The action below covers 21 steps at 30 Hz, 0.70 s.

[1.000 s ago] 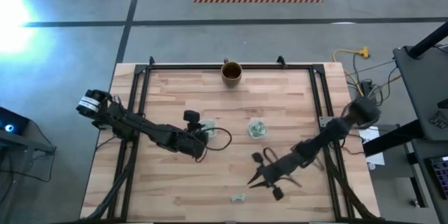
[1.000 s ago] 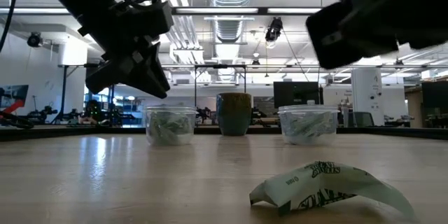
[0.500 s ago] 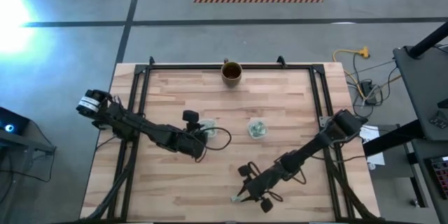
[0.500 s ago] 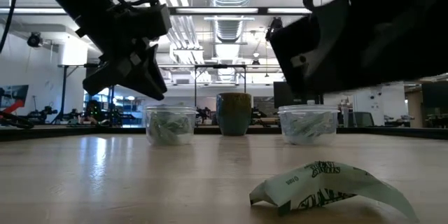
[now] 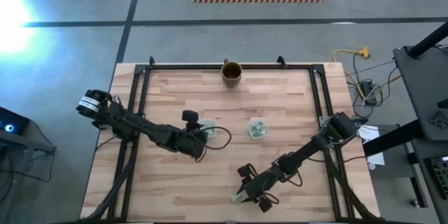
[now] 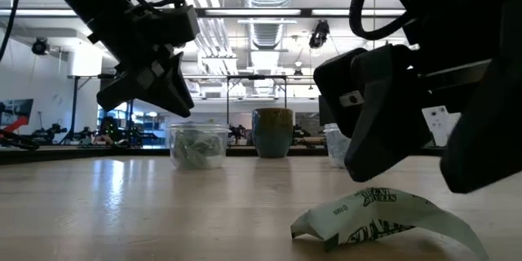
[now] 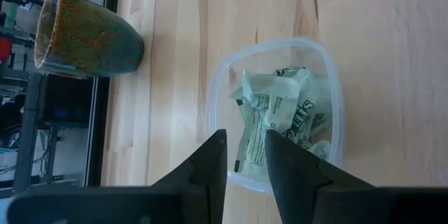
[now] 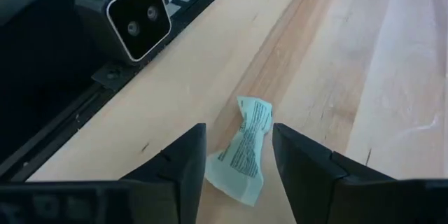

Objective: Pick and place Stevia / Truvia into bins
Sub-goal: Put the white stevia packet into the right transparent container

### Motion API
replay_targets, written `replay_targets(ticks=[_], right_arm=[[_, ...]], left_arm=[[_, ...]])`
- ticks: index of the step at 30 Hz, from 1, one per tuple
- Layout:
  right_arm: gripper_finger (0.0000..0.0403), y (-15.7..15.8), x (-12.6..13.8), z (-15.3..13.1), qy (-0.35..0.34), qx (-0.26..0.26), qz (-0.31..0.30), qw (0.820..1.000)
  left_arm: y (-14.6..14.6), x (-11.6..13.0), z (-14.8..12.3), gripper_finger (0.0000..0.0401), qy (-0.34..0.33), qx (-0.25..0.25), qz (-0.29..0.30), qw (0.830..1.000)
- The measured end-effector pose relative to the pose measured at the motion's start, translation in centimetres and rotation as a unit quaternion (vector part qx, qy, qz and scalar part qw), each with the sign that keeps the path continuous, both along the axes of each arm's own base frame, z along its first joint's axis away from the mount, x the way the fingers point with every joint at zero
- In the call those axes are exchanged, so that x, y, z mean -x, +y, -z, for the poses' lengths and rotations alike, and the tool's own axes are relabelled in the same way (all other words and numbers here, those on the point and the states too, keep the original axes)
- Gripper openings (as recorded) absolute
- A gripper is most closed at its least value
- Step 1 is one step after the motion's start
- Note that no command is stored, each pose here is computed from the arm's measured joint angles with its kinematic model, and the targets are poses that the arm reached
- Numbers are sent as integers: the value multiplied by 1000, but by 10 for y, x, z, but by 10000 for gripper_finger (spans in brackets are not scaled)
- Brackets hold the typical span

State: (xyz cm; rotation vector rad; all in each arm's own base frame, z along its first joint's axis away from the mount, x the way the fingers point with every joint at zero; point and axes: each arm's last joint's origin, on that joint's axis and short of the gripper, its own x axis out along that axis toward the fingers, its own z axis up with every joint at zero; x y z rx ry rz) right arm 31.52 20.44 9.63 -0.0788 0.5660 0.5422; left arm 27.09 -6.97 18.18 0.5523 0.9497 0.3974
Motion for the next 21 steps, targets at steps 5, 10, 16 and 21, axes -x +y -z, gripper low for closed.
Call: replay_targets(ticks=[5, 10, 16, 21], right_arm=[[147, 0, 0, 1, 3, 2, 5, 1000], [132, -5, 2, 13, 30, 6, 16, 999], [118, -5, 1, 14, 33, 6, 19, 999], [94, -6, 1, 14, 29, 14, 14, 999]], left_arm=[[0, 0, 0, 82, -1, 1, 0, 1000], [0, 0, 0, 82, -2, 1, 0, 1000], [0, 0, 0, 82, -2, 1, -1, 1000], [0, 0, 0, 82, -2, 1, -1, 1000]])
